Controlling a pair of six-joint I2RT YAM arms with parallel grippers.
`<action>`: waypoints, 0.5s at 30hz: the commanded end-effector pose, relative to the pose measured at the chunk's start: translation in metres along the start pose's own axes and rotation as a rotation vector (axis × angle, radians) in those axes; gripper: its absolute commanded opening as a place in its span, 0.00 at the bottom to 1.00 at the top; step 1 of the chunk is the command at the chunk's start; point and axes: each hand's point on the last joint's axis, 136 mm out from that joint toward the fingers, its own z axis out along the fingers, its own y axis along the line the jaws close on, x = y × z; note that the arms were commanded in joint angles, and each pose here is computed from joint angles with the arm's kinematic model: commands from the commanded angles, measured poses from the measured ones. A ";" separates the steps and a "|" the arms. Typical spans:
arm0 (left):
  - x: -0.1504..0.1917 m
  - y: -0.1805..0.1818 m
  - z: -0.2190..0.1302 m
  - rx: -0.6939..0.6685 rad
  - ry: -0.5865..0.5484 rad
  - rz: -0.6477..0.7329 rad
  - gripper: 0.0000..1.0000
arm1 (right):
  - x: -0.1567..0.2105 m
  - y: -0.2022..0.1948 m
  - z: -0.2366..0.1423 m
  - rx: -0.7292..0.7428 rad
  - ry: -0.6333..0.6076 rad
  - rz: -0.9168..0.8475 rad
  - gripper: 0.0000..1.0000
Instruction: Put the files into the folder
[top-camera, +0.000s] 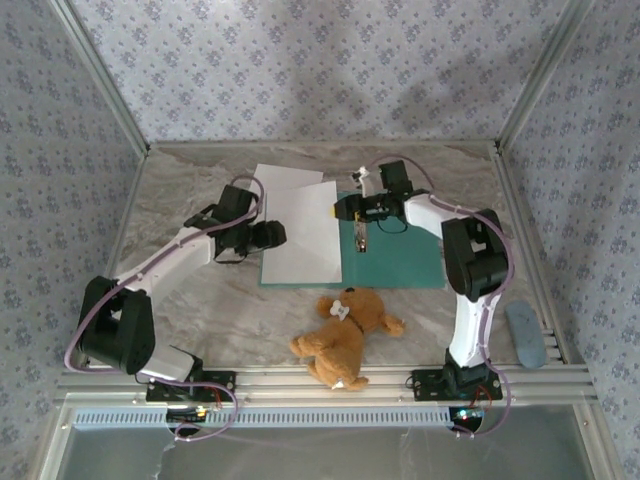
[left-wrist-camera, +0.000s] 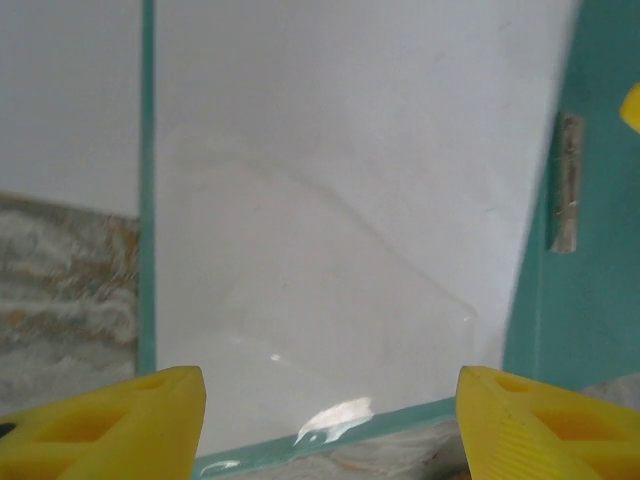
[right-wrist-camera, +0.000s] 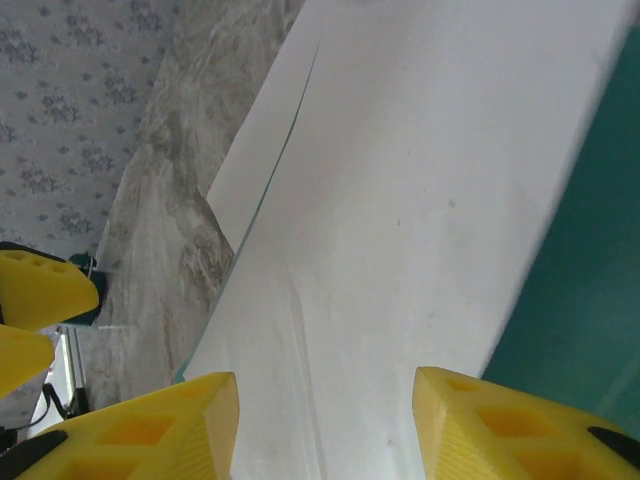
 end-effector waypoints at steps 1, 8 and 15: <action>-0.009 -0.011 0.005 -0.060 -0.006 0.095 0.67 | 0.006 -0.012 -0.029 0.102 -0.004 0.032 0.51; -0.017 -0.051 0.040 -0.111 0.006 0.242 0.67 | 0.041 -0.049 -0.068 0.261 -0.040 0.165 0.50; -0.006 -0.093 0.084 -0.051 0.067 0.303 0.66 | 0.071 -0.085 -0.103 0.359 -0.119 0.320 0.49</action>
